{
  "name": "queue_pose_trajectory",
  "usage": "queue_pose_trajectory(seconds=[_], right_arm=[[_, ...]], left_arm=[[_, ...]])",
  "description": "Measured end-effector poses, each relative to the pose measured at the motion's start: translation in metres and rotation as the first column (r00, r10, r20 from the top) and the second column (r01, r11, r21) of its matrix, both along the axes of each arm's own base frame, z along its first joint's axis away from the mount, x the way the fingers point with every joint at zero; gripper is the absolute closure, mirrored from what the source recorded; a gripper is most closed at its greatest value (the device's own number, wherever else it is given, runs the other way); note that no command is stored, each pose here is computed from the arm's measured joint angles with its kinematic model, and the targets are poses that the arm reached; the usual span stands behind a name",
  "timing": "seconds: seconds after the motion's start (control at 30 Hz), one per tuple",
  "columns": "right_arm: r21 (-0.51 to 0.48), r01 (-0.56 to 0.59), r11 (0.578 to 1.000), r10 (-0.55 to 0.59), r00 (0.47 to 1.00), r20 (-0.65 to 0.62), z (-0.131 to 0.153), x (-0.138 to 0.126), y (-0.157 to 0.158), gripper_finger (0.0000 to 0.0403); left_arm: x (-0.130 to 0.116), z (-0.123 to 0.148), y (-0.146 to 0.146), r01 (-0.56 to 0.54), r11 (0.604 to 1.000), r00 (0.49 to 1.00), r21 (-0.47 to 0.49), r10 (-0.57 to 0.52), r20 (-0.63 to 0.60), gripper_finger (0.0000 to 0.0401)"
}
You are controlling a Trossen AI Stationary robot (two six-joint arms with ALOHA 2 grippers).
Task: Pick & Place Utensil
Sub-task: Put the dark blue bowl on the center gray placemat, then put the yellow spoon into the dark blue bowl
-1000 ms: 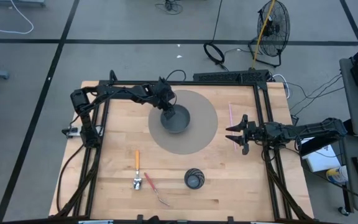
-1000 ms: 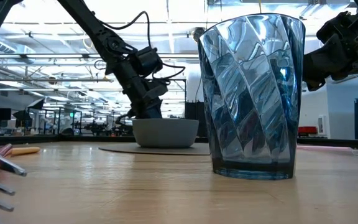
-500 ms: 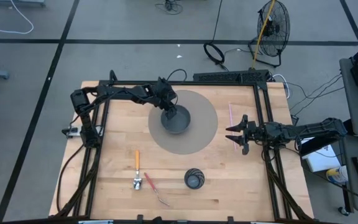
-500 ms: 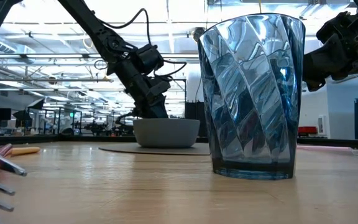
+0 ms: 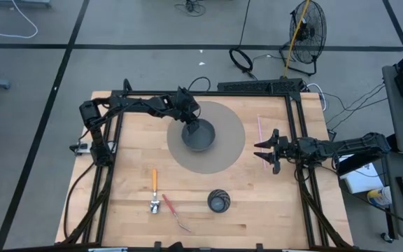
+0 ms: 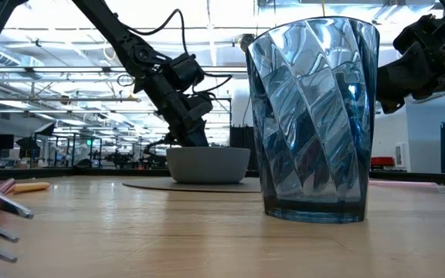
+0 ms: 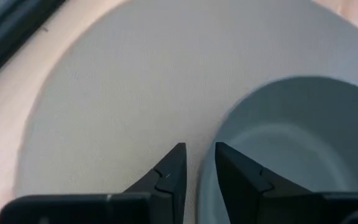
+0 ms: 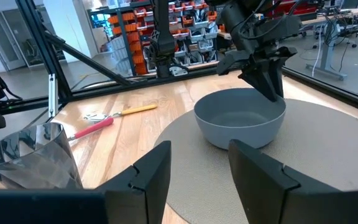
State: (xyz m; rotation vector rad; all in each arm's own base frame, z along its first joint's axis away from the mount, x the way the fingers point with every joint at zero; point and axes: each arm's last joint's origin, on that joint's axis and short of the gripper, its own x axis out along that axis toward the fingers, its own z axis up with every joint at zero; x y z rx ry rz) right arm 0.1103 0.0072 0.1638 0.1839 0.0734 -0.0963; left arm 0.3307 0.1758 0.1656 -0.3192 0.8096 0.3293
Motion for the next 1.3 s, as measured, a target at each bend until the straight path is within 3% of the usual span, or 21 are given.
queue_pose_trajectory(seconds=[0.3, 0.53, 0.77, 0.9, 1.07, 1.3], right_arm=[[0.000, 0.000, 1.000, 0.000, 1.000, 0.000, 0.000, 0.000, 0.000, 0.0248], [-0.006, 0.000, 1.000, 0.000, 1.000, 0.008, 0.001, 0.000, 0.000, 0.0248], [0.000, 0.000, 1.000, 0.000, 1.000, 0.007, 0.001, 0.000, 0.000, 0.0248], [-0.008, -0.001, 1.000, 0.001, 1.000, 0.006, 0.001, 0.000, 0.000, 0.0248], [-0.024, -0.002, 1.000, 0.002, 1.000, 0.005, 0.001, 0.000, 0.000, 0.0248], [-0.025, -0.002, 1.000, 0.002, 1.000, 0.005, 0.001, 0.000, 0.000, 0.0248]], left_arm=[[0.000, 0.007, 0.000, 0.015, 0.999, 1.000, 0.033, -0.015, 0.024, 0.0258], [-0.017, 0.058, -0.015, 0.037, 0.996, 0.995, 0.087, -0.045, 0.091, 0.0221], [-0.058, 0.128, -0.064, 0.124, 0.984, 0.981, 0.126, -0.141, 0.136, 0.0217], [-0.085, 0.152, -0.102, 0.172, 0.980, 0.976, 0.096, -0.183, 0.122, 0.0217], [-0.111, 0.162, -0.144, 0.100, 0.992, 0.994, 0.076, -0.104, 0.044, 0.0217], [-0.124, 0.155, -0.188, 0.004, 1.000, 0.998, 0.008, -0.004, -0.060, 0.0217]])
